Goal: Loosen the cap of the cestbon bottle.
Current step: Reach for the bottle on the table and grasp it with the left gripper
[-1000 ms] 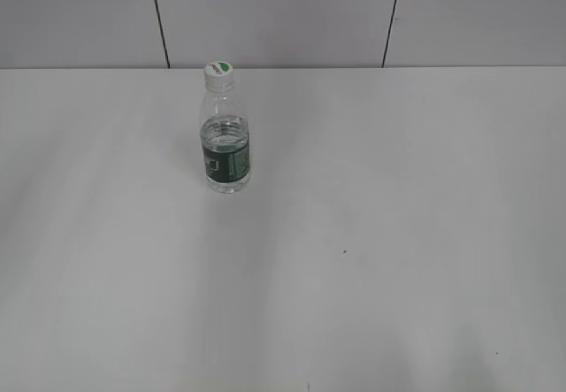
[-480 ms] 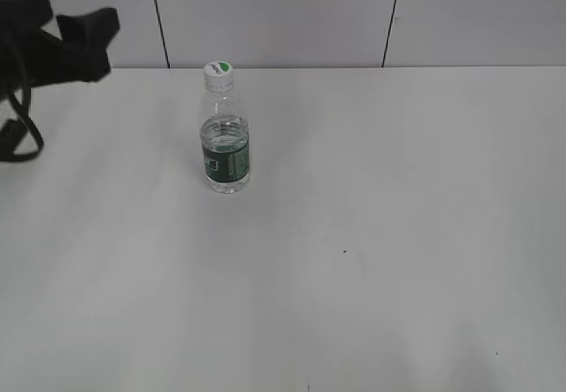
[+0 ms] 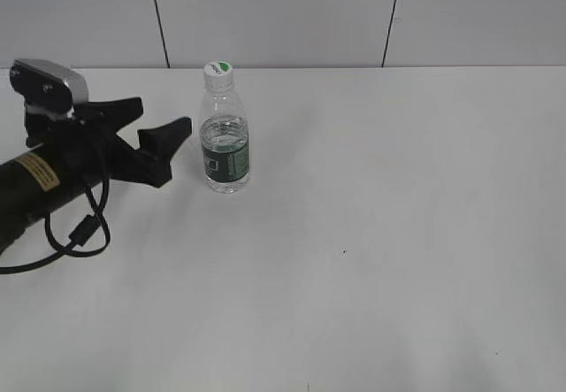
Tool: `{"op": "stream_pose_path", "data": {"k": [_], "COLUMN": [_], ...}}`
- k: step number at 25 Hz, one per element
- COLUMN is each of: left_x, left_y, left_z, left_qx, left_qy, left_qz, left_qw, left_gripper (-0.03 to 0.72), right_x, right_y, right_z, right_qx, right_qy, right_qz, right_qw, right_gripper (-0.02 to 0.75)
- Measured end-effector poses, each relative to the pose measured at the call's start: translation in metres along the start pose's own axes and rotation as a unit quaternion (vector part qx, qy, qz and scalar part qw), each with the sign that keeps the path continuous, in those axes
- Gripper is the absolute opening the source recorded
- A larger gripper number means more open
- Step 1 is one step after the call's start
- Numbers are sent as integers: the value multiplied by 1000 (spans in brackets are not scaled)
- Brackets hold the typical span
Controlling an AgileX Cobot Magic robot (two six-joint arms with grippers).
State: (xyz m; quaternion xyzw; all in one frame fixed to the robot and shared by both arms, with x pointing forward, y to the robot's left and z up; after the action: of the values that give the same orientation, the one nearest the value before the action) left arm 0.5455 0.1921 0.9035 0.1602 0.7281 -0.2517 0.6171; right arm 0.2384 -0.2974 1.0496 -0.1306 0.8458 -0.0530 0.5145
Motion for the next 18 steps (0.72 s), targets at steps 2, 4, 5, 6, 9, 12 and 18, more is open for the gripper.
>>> {"op": "stream_pose_path", "data": {"k": [2,4,5,6,9,12,18], "left_x": [14,22,25,27,32,41,49], "left_y": [1,1,1,1,0,-1,-1], "left_z": [2,2,1,1,1,2,13], "left_qx": [5,6,8,9,19,29,54], "left_qy": [20,32,37,40,47,61,67], "left_qz": [-5,-9,-10,-11,-10,-13,-3], "left_qw": [1000,999,999,999,999,998,996], "left_gripper": [514,515,517,522,568,606,609], "right_x": [0,0,0,0,0,0,0], "right_y": [0,0,0,0,0,0,0], "right_z": [0,0,0,0,0,0,0], "right_qx": [0,0,0,0,0,0,0], "right_qy": [0,0,0,0,0,0,0], "right_qz": [0,0,0,0,0,0,0], "right_qw": [1000,1000,1000,1000,1000,1000,1000], "right_gripper": [587,587,587,587,587,587,587]}}
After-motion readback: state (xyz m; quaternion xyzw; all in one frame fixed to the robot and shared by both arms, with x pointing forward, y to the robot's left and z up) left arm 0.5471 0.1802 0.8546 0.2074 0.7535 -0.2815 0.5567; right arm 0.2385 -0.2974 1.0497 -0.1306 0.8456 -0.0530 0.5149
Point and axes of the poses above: a point on each arm's last joint axis where the gripper is mounted, z pointing out along that axis toward the gripper, y along the wrist's bending axis when the last joint is at zero, x = y × z, the point moved 1 cm from there along z, pointing out along that axis toward the gripper, and after that the axes turned 8 degrees about -z, right-handed, at the moved point
